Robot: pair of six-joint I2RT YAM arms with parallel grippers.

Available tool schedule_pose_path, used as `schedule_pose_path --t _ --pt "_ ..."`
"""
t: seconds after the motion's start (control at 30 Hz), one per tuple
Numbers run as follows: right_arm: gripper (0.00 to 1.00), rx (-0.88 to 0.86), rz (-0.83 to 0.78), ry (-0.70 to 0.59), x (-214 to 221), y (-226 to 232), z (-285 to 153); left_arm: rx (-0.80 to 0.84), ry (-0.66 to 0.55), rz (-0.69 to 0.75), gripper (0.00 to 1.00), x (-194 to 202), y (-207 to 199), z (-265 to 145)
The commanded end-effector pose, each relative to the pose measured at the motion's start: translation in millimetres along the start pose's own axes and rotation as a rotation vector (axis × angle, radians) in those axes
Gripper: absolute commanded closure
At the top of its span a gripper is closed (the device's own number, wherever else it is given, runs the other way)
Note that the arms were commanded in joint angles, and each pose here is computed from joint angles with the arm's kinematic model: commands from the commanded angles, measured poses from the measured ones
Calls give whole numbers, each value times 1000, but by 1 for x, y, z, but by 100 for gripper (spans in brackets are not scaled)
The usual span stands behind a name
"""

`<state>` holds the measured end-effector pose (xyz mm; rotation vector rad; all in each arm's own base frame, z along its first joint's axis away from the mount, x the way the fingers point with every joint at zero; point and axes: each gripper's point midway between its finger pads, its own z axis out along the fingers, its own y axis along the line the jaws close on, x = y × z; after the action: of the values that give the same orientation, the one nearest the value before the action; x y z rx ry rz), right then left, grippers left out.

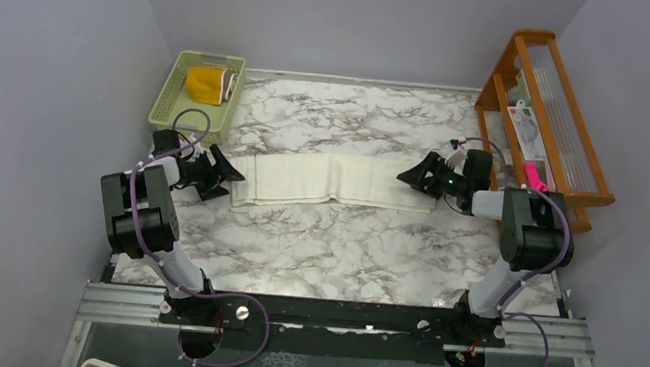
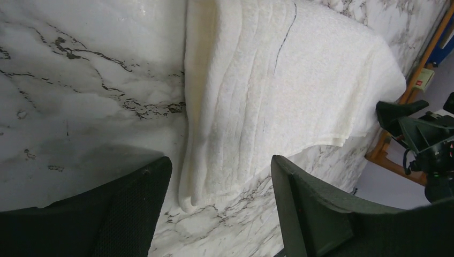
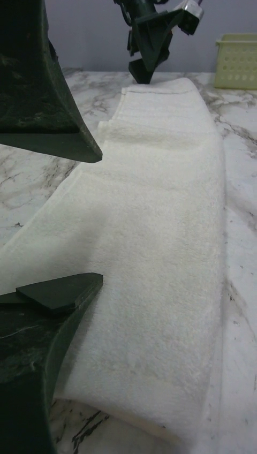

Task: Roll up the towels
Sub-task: Fold the towel at the center of the board.

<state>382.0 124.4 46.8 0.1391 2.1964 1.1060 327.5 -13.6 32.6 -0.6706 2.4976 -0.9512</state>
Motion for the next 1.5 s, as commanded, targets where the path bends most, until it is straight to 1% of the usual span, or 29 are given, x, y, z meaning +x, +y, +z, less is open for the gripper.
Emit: schedule_pose_path --t 0.0,0.07,0.17,0.27,0.37,0.4,0.43,0.53,0.6,0.7,0.8,0.87,1.07,1.17,1.23,1.3,1.47 --pt "22 174 -102 -83 -13 -10 -13 -446 129 -44 25 51 99 3" --pt "21 206 -210 -115 -23 6 -14 -445 118 -49 25 49 97 2" --pt "21 219 -407 -128 -29 48 -1 -455 81 -44 25 40 95 -5" --pt "23 176 -586 -81 -15 98 26 -441 44 -64 26 32 93 -11" --pt "24 23 -694 12 18 156 58 -399 21 -83 27 27 86 -12" --pt "24 -51 -734 62 39 181 71 -388 20 -85 28 27 84 -12" --pt "24 -90 -778 99 57 199 82 -383 18 -86 29 26 83 -11" --pt "24 -139 -954 184 115 241 110 -399 -1 -95 32 19 82 -15" --pt "24 -158 -1054 213 149 261 126 -409 -14 -111 32 16 81 -16" --pt "24 -208 -1185 198 186 280 141 -375 -50 -118 32 7 72 -20" --pt "24 -240 -1320 138 206 292 148 -316 -62 -144 32 6 63 -20" --pt "24 -245 -1410 83 212 297 153 -292 -64 -159 32 7 60 -20" --pt "23 -224 -1620 -163 209 308 172 -231 -78 -178 32 7 48 -19" --pt "24 -184 -1710 -239 208 305 187 -211 -84 -188 32 7 44 -18" --pt "24 -174 -1777 -264 211 301 196 -194 -85 -193 32 7 41 -18" --pt "24 -195 -1821 -263 217 302 205 -179 -85 -195 32 7 38 -18" --pt "26 -232 -1866 -235 231 299 221 -155 -85 -200 32 7 34 -17"
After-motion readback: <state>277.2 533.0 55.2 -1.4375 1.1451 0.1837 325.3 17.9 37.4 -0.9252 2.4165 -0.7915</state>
